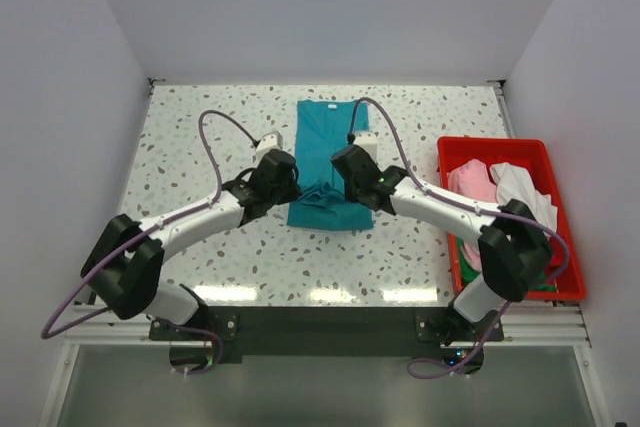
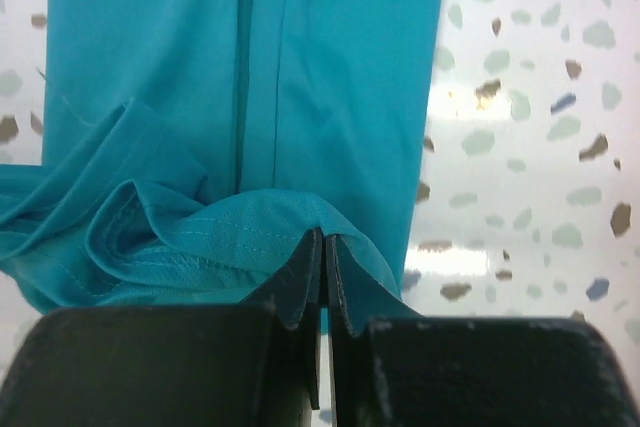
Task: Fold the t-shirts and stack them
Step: Fold the tshirt
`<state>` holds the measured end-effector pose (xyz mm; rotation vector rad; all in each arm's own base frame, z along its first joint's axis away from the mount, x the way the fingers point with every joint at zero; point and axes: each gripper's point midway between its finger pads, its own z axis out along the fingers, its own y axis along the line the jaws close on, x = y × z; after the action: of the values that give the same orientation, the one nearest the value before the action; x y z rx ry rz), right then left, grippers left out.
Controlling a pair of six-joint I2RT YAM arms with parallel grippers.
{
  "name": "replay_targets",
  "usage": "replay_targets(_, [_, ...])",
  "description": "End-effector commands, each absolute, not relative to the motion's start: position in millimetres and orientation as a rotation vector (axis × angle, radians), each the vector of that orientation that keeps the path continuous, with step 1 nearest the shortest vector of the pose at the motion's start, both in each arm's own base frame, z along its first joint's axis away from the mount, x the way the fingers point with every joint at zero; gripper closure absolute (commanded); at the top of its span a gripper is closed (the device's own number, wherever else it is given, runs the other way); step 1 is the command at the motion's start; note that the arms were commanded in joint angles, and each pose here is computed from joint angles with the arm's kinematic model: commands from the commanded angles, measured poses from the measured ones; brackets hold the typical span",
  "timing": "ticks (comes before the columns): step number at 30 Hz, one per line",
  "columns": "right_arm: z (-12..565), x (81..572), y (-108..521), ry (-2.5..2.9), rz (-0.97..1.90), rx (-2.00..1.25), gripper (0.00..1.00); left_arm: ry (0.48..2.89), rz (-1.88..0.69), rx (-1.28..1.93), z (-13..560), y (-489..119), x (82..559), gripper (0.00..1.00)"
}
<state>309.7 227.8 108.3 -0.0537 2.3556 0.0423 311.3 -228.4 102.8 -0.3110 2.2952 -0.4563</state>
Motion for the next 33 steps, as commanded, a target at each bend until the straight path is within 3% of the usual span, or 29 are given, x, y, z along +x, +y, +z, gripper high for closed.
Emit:
replay_targets(1, [125.3,356.8,237.5,2.291,0.092,-0.052,1.0,2.217,-0.482,-0.291,124.4,-237.6,355.5,1.0])
replay_targets(9, [124.3,418.6,225.2,2.307,0.126,0.034,1.0,2.208,-0.488,-0.291,122.1,-233.1,412.9,1.0])
replay_targets(18, [98.2,447.1,215.0,2.377,0.166,0.097,1.0,2.198,-0.568,-0.229,112.7,-232.4,457.4,1.0])
replay_targets(20, [94.6,452.2,211.4,2.385,0.174,0.114,1.0,2.211,-0.602,-0.207,108.1,-232.9,463.9,0.89])
replay_targets(21, [94.3,455.0,210.3,2.392,0.177,0.116,0.86,2.215,-0.609,-0.203,107.6,-231.7,465.2,0.66])
replay_targets(24, [97.0,462.1,202.2,2.403,0.181,0.13,0.48,2.186,-0.619,-0.226,115.4,-218.9,465.7,0.33])
replay_targets(27, [114.7,465.3,194.8,2.375,0.21,0.143,0.36,2.144,-0.593,-0.21,135.4,-208.0,468.5,0.26])
replay_targets(29, [128.6,464.5,191.6,2.356,0.209,0.141,0.33,2.136,-0.556,-0.215,145.6,-201.0,467.8,0.26])
replay_targets(32, [135.4,445.9,199.6,2.364,0.255,0.116,0.4,2.196,-0.516,-0.216,138.8,-200.0,450.1,0.36])
replay_targets(33, [137.0,442.4,203.9,2.352,0.264,0.104,0.42,2.207,-0.5,-0.214,136.0,-201.1,444.8,0.44])
